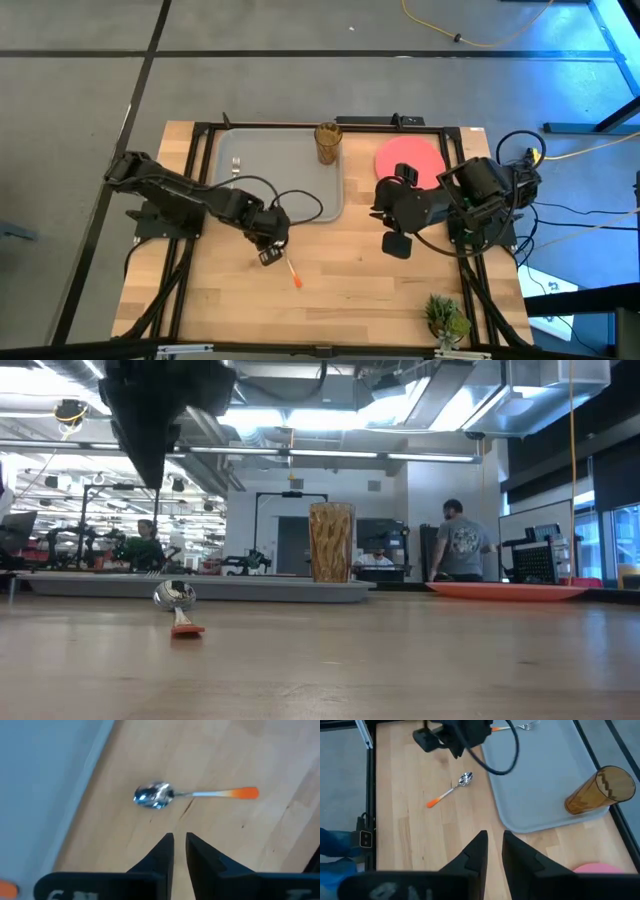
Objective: Pick and place plate/cup/fork/spoon on tray
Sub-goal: Put the orange spoon to the right side of the orange fork on the gray serving tray
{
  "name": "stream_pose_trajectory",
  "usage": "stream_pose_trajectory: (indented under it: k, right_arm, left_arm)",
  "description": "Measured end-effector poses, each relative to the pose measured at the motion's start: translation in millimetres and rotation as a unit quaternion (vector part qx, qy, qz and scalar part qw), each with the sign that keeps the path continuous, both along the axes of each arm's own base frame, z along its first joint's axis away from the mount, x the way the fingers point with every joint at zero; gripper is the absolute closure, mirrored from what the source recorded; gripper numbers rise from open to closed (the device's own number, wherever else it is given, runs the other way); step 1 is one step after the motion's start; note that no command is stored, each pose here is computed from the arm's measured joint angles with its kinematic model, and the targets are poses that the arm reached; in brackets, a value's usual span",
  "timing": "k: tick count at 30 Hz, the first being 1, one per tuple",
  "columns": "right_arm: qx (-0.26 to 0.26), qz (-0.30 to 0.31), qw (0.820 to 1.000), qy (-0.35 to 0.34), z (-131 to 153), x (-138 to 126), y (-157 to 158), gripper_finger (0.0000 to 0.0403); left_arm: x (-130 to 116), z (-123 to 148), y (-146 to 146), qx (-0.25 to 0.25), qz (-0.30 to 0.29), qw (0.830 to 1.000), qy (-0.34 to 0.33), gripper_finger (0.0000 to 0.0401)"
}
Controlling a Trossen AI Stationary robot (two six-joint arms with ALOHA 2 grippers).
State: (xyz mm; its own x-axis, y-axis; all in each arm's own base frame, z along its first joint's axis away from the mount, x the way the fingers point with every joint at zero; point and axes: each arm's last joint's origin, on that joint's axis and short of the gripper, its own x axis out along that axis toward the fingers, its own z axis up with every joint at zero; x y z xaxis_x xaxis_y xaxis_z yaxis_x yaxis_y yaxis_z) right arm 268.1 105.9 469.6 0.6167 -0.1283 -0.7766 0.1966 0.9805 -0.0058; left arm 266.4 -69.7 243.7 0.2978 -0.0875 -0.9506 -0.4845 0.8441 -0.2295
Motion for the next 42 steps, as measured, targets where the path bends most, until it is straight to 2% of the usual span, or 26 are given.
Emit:
stream_pose_trajectory:
  k: [8, 29, 42]
  right_arm:
    - [0.001, -0.001, 1.000, -0.001, 0, 0, 0, 0.0344]
    - [0.010, -0.011, 1.000, -0.006, 0, 1, 0, 0.0344]
    - [0.011, -0.011, 1.000, -0.007, 1, 1, 0, 0.0344]
  left_arm:
    - [14, -24, 15, -0.024, 0.041, 0.997, 0.057, 0.0351]
    - [37, -64, 40, 0.000, 0.014, 0.995, 0.098, 0.0348]
    - [40, -67, 39, -0.006, -0.002, 0.995, 0.097, 0.0348]
